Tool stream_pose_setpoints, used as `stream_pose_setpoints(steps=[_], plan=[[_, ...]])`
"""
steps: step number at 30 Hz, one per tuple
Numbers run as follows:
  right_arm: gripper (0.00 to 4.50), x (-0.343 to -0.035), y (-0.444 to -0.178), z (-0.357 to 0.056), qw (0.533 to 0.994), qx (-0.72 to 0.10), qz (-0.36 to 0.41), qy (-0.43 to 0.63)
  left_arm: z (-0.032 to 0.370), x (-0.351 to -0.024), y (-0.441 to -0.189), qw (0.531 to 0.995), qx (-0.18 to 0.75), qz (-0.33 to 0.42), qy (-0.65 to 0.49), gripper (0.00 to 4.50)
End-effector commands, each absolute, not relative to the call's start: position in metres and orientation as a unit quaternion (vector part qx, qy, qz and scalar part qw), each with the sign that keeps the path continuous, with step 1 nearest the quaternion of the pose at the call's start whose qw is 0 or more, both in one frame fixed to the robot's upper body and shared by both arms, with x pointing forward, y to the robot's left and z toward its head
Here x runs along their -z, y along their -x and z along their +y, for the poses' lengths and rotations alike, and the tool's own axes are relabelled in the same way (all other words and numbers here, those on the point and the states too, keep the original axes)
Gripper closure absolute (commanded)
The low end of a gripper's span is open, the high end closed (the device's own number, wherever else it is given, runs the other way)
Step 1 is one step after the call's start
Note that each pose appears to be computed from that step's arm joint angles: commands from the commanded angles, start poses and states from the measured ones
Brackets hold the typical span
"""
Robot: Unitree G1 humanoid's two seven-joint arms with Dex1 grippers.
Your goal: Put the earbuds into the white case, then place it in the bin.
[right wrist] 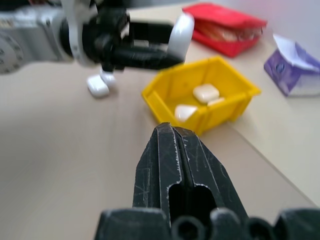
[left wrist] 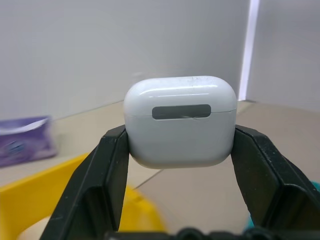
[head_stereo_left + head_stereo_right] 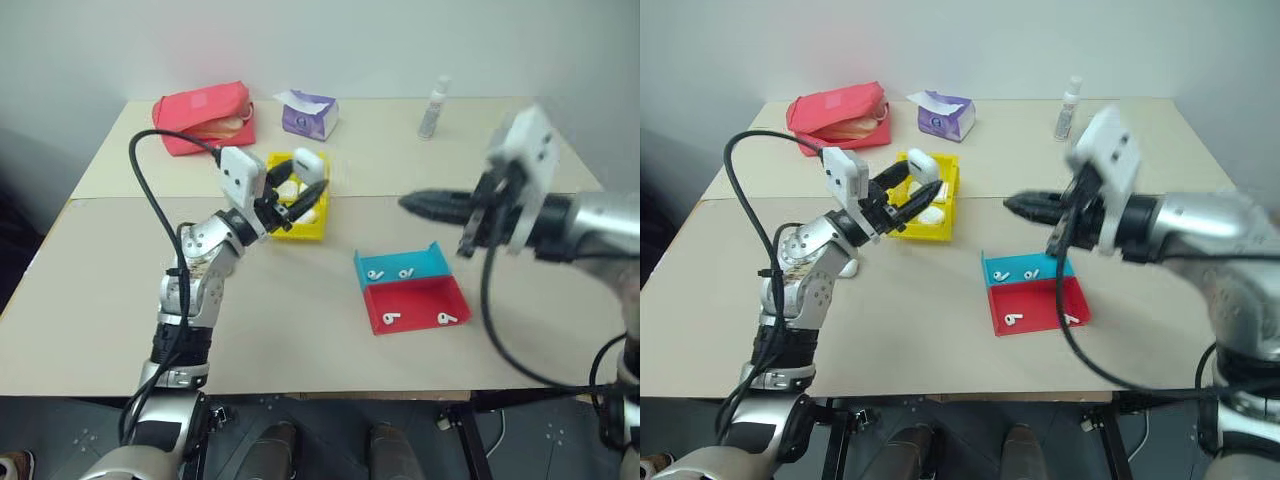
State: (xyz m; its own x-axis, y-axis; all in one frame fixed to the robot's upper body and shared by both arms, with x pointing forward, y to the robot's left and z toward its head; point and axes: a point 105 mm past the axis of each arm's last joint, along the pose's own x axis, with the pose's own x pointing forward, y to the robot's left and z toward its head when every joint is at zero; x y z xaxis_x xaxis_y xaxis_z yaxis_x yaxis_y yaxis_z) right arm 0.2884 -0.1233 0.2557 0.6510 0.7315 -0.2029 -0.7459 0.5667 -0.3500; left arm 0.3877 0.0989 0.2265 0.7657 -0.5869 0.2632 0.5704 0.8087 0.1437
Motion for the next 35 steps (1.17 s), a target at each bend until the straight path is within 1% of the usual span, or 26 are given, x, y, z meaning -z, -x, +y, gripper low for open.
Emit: stream_pose_setpoints(steps=[1,7,9,10,11,13,16,19,22,26,29,32,35], plan=[[4.45,-0.257,-0.291,-0.115,0.898,-0.378,-0.020,0.224,0.102,-0.227,-0.411,0.964,0.221,-0.135,-0.061,1.73],[4.45,-0.251,-0.291,-0.109,0.905,-0.365,-0.021,0.215,0.101,-0.208,-0.441,0.979,0.164,-0.082,-0.094,1.73],[4.50,-0.250,-0.291,-0.111,0.908,-0.360,-0.019,0.214,0.101,-0.204,-0.446,0.979,0.157,-0.072,-0.112,1.03],[4.50,-0.250,-0.290,-0.112,0.909,-0.358,-0.018,0.213,0.101,-0.204,-0.448,0.979,0.154,-0.070,-0.113,0.84],[4.50,-0.250,-0.290,-0.113,0.910,-0.356,-0.017,0.213,0.101,-0.206,-0.448,0.979,0.156,-0.072,-0.111,0.51],[4.50,-0.250,-0.289,-0.115,0.911,-0.353,-0.016,0.212,0.101,-0.211,-0.447,0.977,0.163,-0.083,-0.106,0.04],[4.50,-0.249,-0.288,-0.116,0.912,-0.353,-0.016,0.207,0.104,-0.221,-0.439,0.970,0.190,-0.106,-0.106,0.04],[4.50,-0.250,-0.287,-0.115,0.913,-0.361,-0.022,0.189,0.110,-0.233,-0.424,0.958,0.241,-0.123,-0.094,0.04],[4.50,-0.253,-0.286,-0.115,0.912,-0.369,-0.034,0.176,0.117,-0.248,-0.402,0.937,0.302,-0.144,-0.097,0.04],[4.50,-0.244,-0.284,-0.120,0.909,-0.374,-0.044,0.181,0.125,-0.254,-0.352,0.888,0.417,-0.151,-0.120,0.04],[4.50,-0.228,-0.284,-0.129,0.909,-0.375,-0.037,0.179,0.144,-0.250,-0.306,0.851,0.494,-0.114,-0.137,0.04],[4.50,-0.224,-0.282,-0.134,0.907,-0.384,-0.032,0.169,0.157,-0.247,-0.281,0.837,0.526,-0.079,-0.132,0.04],[4.50,-0.226,-0.274,-0.139,0.898,-0.403,-0.034,0.173,0.168,-0.245,-0.263,0.833,0.537,-0.046,-0.126,0.04]])
